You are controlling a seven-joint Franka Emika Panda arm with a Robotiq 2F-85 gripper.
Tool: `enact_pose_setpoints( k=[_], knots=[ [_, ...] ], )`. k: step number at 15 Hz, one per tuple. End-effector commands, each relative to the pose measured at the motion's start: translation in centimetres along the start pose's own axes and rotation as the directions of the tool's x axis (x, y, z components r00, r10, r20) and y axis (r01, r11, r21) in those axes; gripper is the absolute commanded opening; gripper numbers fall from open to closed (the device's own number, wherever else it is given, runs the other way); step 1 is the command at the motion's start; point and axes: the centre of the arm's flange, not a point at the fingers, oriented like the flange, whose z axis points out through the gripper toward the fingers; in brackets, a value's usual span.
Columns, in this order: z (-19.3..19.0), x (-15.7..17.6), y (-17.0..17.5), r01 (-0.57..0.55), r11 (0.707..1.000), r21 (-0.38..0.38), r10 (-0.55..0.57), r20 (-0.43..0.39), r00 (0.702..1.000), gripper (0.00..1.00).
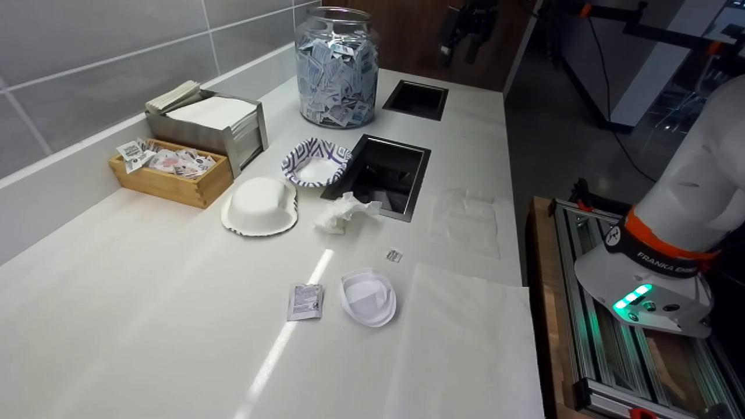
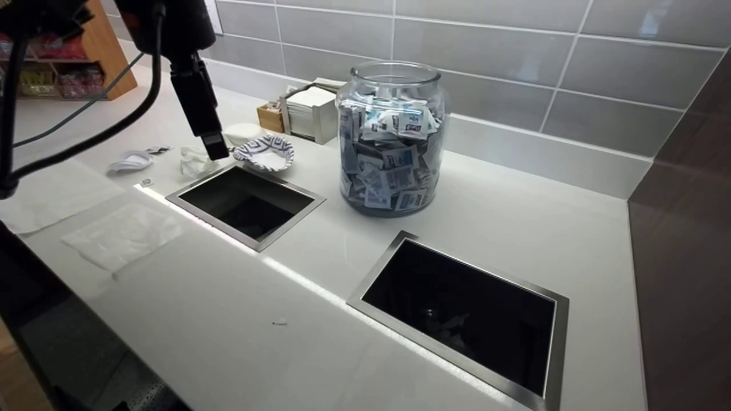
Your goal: Pick up the small white paper on the right side of the counter and put it in the left bin
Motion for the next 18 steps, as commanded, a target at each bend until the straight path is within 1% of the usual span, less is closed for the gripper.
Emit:
enact_pose_setpoints(
  k=[1,4,6,8,10,11,18],
  knots=[
    [1.1,0.3,1.4,-0.085,0.995,0.051,0.082,0.055,0.995,1.0],
    [3.3,0.0,2.6,-0.163,0.981,0.102,0.151,0.113,0.982,1.0],
    [4.6,0.2,3.7,-0.22,0.971,0.098,0.208,0.12,0.971,1.0],
    [5.9,0.4,5.0,-0.279,0.958,0.066,0.269,0.13,0.954,1.0],
    [7.1,0.6,6.1,-0.313,0.949,0.039,0.303,0.163,0.939,1.0],
    [7.7,0.7,6.6,-0.328,0.944,0.024,0.322,0.147,0.935,1.0],
    [11.9,1.3,9.9,-0.411,0.912,-0.005,0.406,0.156,0.9,1.0]
  ],
)
